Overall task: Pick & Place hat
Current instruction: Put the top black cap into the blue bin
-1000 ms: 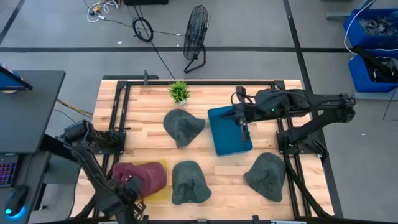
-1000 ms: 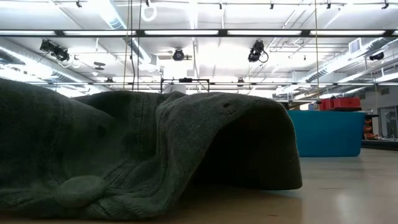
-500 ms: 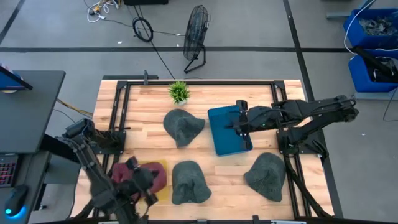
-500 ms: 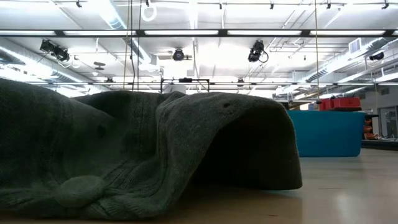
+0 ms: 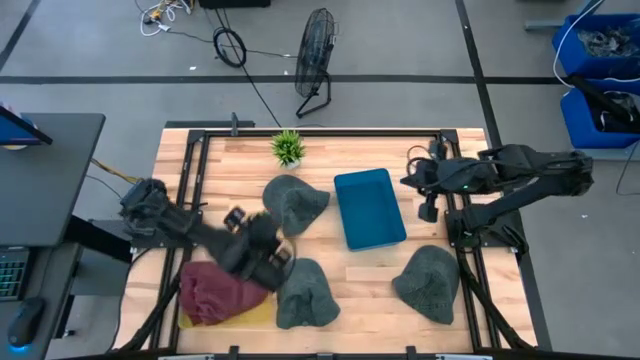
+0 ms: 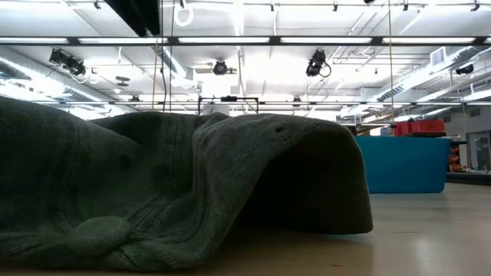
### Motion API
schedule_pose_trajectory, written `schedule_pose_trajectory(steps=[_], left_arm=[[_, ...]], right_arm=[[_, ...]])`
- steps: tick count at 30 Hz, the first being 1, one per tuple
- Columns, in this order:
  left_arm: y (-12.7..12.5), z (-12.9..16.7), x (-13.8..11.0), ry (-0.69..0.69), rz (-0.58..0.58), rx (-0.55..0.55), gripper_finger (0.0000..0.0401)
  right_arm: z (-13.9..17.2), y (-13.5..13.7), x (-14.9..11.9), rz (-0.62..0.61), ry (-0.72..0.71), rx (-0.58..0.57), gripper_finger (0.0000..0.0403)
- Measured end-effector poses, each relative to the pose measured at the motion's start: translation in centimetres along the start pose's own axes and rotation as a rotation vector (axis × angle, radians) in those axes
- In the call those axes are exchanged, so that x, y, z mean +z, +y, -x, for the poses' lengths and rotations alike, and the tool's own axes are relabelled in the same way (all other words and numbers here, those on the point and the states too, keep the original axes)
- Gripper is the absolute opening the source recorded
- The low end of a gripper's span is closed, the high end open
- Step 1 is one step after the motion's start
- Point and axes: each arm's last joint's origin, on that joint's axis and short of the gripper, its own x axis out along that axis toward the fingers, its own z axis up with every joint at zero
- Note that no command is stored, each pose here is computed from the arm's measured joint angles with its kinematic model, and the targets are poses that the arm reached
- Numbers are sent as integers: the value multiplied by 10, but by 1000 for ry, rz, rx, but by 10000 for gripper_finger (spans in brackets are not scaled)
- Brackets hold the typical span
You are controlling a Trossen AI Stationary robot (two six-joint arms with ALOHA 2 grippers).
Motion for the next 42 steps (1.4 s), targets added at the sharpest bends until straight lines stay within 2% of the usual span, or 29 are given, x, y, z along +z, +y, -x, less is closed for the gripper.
schedule_pose_trajectory(steps=[4,8,11,15,18,21,26,34,42], left_arm=[[8,-43,34,44,26,53,178],[13,-97,51,164,-5,-16,178],[21,-143,53,225,-25,-83,178],[46,-190,46,268,38,-12,175],[53,-212,38,269,66,-45,164],[48,-219,34,247,35,-124,151],[43,-211,40,225,-19,-153,135],[38,-198,60,160,-10,-201,145],[38,-207,44,198,-1,-180,149]], right_arm=[[-12,1,-25,-49,29,-27,2],[-39,8,-53,-73,63,-48,2],[-61,16,-68,-75,53,-51,2],[-83,24,-84,-45,53,-40,2],[-92,26,-93,-31,70,-43,2],[-96,27,-97,-30,72,-45,2],[-98,26,-96,-40,60,-52,2],[-100,21,-94,-51,48,-72,2],[-100,20,-93,-50,48,-75,2]])
